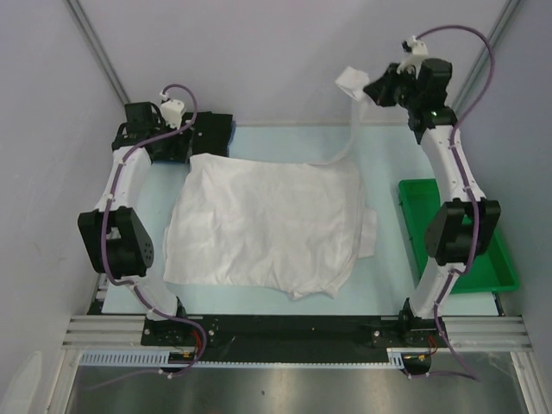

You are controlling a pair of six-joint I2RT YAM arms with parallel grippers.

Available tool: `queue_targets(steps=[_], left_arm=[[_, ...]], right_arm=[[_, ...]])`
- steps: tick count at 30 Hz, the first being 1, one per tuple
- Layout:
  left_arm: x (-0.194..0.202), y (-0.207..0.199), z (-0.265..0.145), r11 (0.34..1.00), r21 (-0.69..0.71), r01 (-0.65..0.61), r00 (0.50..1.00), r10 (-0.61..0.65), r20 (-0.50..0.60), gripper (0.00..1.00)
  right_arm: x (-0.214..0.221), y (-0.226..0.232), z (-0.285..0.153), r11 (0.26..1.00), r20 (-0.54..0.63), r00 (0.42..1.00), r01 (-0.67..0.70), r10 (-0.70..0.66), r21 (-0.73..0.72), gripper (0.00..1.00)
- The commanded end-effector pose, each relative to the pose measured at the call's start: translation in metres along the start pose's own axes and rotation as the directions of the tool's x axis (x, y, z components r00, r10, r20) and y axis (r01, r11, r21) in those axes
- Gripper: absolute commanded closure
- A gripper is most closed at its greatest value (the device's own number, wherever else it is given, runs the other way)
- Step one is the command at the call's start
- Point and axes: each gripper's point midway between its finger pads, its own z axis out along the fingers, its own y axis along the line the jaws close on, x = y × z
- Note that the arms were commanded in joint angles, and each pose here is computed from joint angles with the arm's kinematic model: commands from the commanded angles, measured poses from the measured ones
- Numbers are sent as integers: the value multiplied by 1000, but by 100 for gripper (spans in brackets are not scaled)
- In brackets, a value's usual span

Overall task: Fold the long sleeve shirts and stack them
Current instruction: Flatten the shirt out

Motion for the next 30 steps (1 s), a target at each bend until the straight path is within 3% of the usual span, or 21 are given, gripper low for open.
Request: queue_targets(steps=[1,4,5,7,8,9,10,12,13,14,15,18,19,21,22,23,25,27,30], left_arm=[[-9,-2,-27,999,29,20,998,-21,51,9],[-1,-3,-31,997,66,45,998,-47,38,10],[3,-2,-31,996,72,47,998,-49,33,10],[8,-4,-33,996,75,46,999,-48,24,10],[13,-8,-32,995,91,42,999,-44,18,11],[15,-10,-32,994,103,36,999,-38,19,10],[16,-15,-34,992,121,29,999,-32,23,10],[24,-33,-35,979,204,-7,999,1,32,10],[30,-41,-37,970,237,-62,998,56,33,10],[40,-59,-39,954,283,-98,995,94,29,10],[45,-71,-41,936,323,-137,991,130,43,10],[77,-121,-54,832,470,-293,953,295,71,11],[91,-135,-61,777,516,-359,925,370,87,13],[117,-174,-75,674,604,-426,883,455,116,15],[130,-187,-83,632,638,-440,867,485,118,17],[140,-200,-89,561,662,-497,826,540,162,18],[171,-211,-102,494,692,-526,787,593,174,22],[201,-217,-110,465,732,-498,778,613,140,26],[228,-222,-127,397,773,-495,744,653,141,32]], right_arm=[[-23,58,84,974,132,991,38,-9,-222,100],[-61,78,138,952,346,928,223,-141,-212,100],[-77,82,147,943,449,864,310,-227,-120,100],[-70,79,162,923,503,811,380,-297,-68,86],[-61,76,166,894,470,794,448,-385,-25,75],[-45,68,171,898,413,822,439,-392,-20,51],[-26,55,160,911,325,864,412,-384,-17,40],[1,31,139,916,226,898,398,-377,-51,26],[-23,46,105,905,245,889,417,-388,-80,24],[29,27,98,928,89,933,357,-348,-111,22],[38,27,81,925,35,935,353,-352,-142,19],[88,40,13,919,-176,936,238,-303,-315,20],[101,47,-5,880,-194,913,263,-360,-396,22],[146,64,-58,872,-350,870,164,-348,-461,26],[155,75,-77,822,-328,845,204,-422,-532,28],[182,88,-103,809,-400,813,140,-423,-570,30],[218,109,-151,760,-417,762,147,-495,-633,36],[254,135,-192,671,-384,711,167,-590,-722,41],[278,163,-218,558,-290,664,231,-689,-797,43]])
